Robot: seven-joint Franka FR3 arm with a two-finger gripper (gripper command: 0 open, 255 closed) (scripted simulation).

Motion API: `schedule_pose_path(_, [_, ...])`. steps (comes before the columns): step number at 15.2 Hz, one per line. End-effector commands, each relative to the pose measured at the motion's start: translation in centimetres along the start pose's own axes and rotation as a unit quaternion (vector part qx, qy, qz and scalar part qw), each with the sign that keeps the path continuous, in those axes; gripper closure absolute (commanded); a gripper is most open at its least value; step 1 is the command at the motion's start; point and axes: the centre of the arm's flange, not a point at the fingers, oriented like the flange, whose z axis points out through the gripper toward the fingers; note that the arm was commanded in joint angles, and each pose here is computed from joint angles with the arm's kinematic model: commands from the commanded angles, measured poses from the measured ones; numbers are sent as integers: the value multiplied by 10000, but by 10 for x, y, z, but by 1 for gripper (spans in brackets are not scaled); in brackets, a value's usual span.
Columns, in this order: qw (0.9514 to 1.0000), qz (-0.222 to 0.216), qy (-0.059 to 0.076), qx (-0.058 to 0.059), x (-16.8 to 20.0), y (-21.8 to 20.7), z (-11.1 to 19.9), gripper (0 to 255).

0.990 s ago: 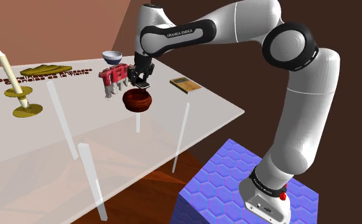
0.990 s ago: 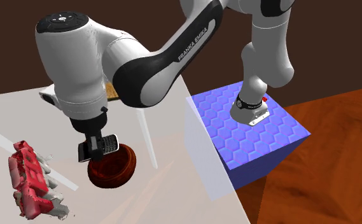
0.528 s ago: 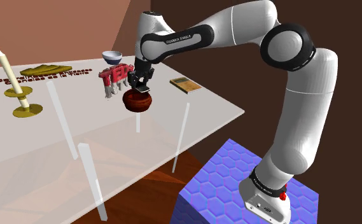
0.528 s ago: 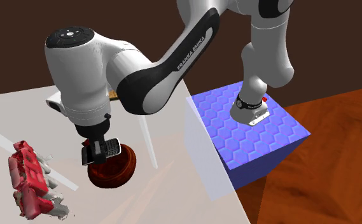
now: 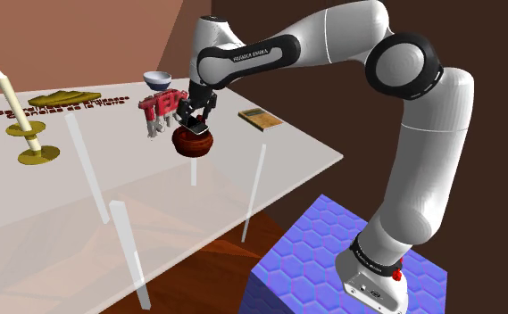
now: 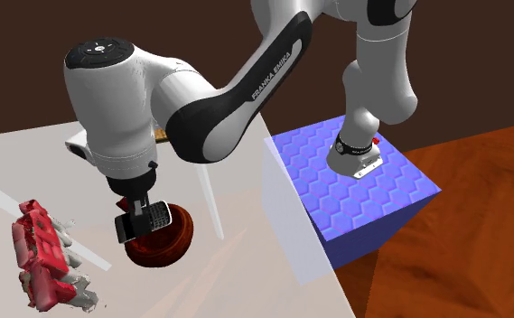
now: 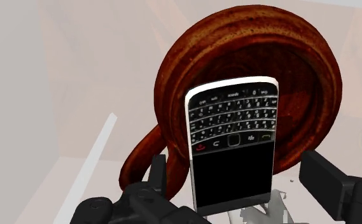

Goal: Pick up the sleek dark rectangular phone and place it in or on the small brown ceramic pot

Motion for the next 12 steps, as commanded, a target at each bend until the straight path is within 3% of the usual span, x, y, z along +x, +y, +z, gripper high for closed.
schedule_pose_path(1, [10000,0,0,0,0,0,0,0])
schedule_pose_path(2, [10000,0,0,0,0,0,0,0])
schedule_pose_path(6, [10000,0,0,0,0,0,-50,0])
schedule_pose_path(12, [10000,0,0,0,0,0,-50,0])
